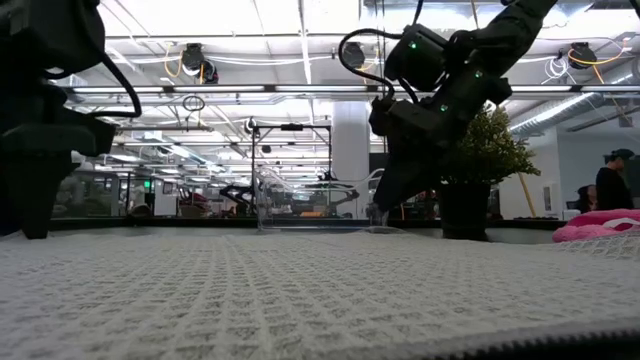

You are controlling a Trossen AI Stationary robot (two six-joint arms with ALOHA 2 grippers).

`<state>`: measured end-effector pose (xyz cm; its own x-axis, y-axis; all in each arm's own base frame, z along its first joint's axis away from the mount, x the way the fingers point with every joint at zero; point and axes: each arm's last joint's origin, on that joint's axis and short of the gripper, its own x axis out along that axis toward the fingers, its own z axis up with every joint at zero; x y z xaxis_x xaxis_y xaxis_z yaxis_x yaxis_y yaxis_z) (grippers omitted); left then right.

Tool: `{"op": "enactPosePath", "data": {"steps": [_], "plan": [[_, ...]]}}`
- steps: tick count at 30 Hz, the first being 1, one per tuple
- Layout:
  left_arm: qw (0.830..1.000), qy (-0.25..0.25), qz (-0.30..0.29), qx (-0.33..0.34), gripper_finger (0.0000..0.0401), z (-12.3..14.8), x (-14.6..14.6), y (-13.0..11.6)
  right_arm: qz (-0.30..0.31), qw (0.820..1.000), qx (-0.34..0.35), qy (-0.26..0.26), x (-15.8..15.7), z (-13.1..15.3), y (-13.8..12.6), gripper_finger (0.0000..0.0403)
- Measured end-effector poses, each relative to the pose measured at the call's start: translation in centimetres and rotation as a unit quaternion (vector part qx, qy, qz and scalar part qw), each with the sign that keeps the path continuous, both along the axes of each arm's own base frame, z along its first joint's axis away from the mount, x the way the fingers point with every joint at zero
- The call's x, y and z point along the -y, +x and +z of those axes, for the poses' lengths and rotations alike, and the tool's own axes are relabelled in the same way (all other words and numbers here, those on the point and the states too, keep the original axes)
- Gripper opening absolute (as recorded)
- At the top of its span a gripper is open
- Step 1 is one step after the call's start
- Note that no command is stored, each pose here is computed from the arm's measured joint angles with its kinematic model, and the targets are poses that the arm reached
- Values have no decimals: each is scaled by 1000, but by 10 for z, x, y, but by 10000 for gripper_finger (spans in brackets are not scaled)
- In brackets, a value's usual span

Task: Fold microfiber towels
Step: Fold the left gray towel

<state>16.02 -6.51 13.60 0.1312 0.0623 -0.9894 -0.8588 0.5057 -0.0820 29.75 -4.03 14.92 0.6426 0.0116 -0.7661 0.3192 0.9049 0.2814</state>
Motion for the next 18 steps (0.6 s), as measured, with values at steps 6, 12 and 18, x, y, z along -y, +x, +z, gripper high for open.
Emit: {"op": "enactPosePath", "data": {"steps": [6, 12, 18], "plan": [[1000, 1, 3, 2, 235, 0, 0, 0, -8, 1000, -7, 0, 4, -3, -1, 153], [1000, 1, 3, 2, 235, 0, 0, 0, -9, 999, -42, 14, 0, -22, 2, 153], [1000, 1, 3, 3, 235, 0, 0, 0, -5, 999, -49, 14, -2, -28, 4, 153]]}}
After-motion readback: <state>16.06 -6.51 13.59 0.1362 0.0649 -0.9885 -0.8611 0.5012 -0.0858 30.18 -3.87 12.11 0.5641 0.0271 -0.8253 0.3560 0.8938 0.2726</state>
